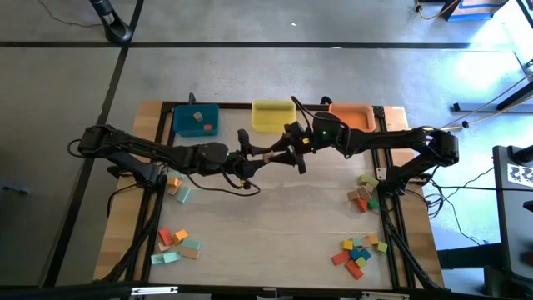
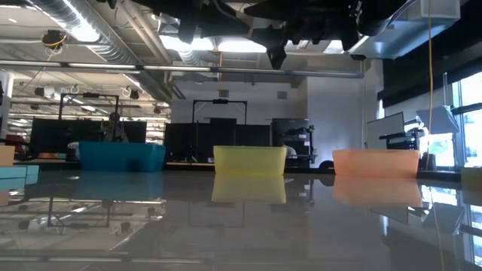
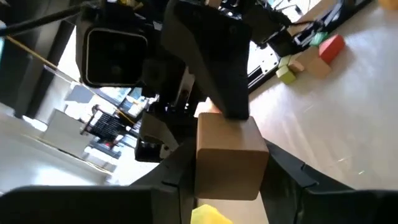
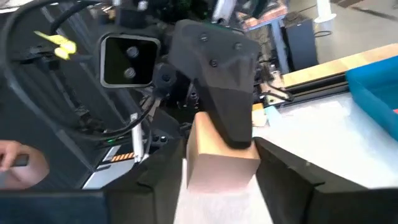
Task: Sort blocks by size
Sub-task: Put the brown square block into the blue bin
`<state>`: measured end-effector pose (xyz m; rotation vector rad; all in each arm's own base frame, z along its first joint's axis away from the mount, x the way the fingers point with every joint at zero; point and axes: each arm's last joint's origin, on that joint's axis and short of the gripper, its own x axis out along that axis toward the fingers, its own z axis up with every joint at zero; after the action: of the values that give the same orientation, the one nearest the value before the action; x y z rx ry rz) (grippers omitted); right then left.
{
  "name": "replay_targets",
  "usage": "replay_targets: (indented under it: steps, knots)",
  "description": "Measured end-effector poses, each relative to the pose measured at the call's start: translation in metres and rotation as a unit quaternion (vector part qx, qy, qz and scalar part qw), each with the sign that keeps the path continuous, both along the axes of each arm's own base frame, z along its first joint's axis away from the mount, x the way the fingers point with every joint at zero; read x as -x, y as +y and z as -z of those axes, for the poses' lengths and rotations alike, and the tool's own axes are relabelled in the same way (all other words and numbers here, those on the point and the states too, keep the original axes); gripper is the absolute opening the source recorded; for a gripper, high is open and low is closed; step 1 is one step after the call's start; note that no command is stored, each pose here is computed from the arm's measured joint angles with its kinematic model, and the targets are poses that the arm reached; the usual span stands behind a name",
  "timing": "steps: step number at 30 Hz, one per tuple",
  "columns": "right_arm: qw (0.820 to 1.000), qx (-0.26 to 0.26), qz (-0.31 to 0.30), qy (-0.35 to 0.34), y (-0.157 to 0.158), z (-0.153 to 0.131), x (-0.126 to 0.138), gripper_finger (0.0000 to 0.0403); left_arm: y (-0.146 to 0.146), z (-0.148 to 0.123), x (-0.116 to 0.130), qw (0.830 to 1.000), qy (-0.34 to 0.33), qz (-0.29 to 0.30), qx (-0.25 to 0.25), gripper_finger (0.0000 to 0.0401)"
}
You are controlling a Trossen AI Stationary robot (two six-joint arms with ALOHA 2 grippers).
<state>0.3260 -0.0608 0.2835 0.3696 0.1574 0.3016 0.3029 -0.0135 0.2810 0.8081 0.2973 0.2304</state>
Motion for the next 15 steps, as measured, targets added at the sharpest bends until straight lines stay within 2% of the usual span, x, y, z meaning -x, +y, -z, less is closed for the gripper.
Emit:
replay_targets:
  steps: [5, 9, 15]
  knots:
    - [1.000, 0.025, 0.003, 0.015, -0.002, -0.012, 0.017, 0.0250, 0.001, -0.007, 0.010, 0.995, -0.027, -0.057, 0.083, 0.0122]
    - [0.994, 0.072, 0.063, 0.046, -0.006, -0.026, 0.043, 0.0267, 0.007, -0.015, 0.027, 0.983, -0.038, -0.123, 0.131, 0.0123]
    - [0.961, 0.163, 0.182, 0.133, -0.009, -0.028, 0.071, 0.0269, 0.035, -0.019, 0.052, 0.952, -0.046, -0.237, 0.188, 0.0121]
